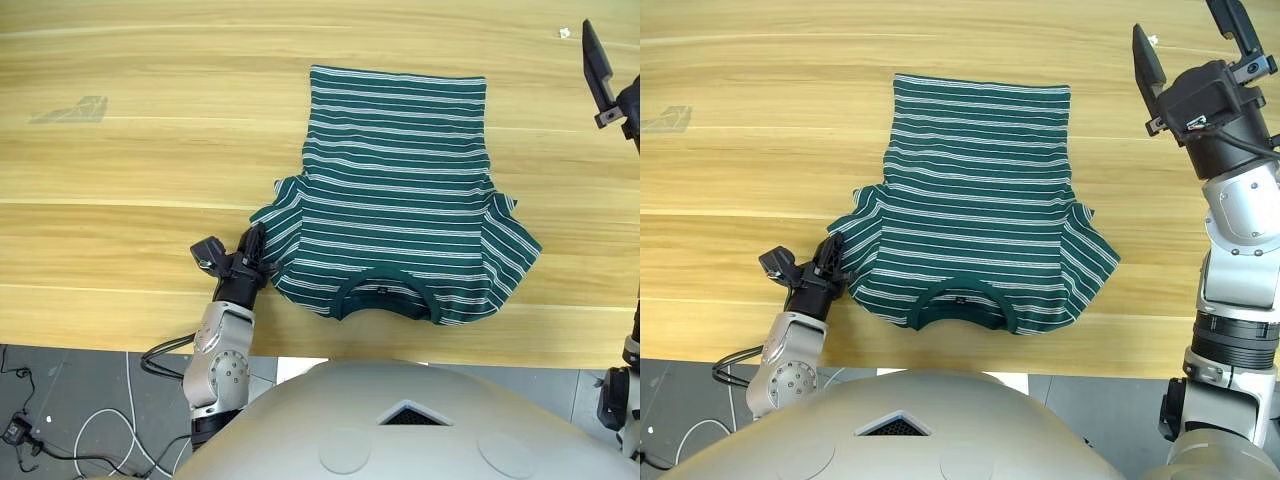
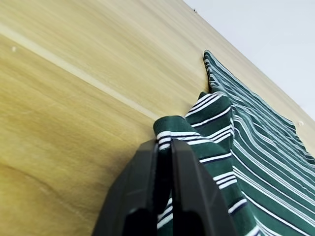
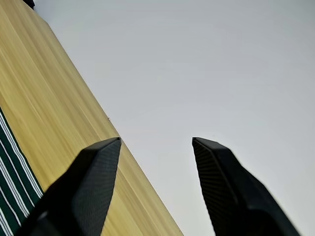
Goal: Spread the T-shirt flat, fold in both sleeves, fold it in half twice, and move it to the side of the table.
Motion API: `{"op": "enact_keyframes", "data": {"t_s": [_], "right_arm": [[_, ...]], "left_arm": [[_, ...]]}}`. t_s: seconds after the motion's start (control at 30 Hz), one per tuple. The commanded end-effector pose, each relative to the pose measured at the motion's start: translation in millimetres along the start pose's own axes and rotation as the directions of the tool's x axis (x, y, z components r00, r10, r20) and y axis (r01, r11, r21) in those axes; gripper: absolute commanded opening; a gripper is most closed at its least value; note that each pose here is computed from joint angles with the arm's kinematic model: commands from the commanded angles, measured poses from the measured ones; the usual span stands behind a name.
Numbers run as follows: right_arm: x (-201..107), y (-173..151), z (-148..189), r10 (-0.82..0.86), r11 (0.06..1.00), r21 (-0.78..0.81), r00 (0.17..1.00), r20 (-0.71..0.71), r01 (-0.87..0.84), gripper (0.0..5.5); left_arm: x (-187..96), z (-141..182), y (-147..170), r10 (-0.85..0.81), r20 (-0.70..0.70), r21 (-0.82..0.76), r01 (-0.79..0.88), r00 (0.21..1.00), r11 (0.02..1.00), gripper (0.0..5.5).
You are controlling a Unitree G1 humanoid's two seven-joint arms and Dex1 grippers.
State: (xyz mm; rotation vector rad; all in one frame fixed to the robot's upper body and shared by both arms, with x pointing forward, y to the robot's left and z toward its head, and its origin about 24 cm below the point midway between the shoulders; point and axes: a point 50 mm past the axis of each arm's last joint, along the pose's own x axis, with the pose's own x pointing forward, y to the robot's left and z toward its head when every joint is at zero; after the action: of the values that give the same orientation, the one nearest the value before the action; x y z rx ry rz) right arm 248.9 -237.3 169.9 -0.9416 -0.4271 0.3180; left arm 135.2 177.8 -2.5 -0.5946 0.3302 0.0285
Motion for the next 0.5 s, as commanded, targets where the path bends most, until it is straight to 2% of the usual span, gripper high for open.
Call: {"op": "enact_keyframes", "data": {"t_s": [0.03,0.3,0.5], "right_arm": [[3,3,0,0.03,1.0,-0.009,1.0,-0.007,-0.03,2.69],[6,6,2,0.029,1.0,-0.003,1.0,-0.001,-0.03,2.69],[7,9,2,0.035,0.999,0.001,0.999,0.003,-0.035,2.69]], "left_arm": [[-2,-6,4,0.034,-0.033,0.003,-0.034,0.999,0.999,0.01],[-5,8,-1,0.007,0.026,0.079,-0.009,1.0,0.997,0.01],[-13,17,-28,-0.125,0.067,0.271,0.102,0.99,0.957,0.01]]}}
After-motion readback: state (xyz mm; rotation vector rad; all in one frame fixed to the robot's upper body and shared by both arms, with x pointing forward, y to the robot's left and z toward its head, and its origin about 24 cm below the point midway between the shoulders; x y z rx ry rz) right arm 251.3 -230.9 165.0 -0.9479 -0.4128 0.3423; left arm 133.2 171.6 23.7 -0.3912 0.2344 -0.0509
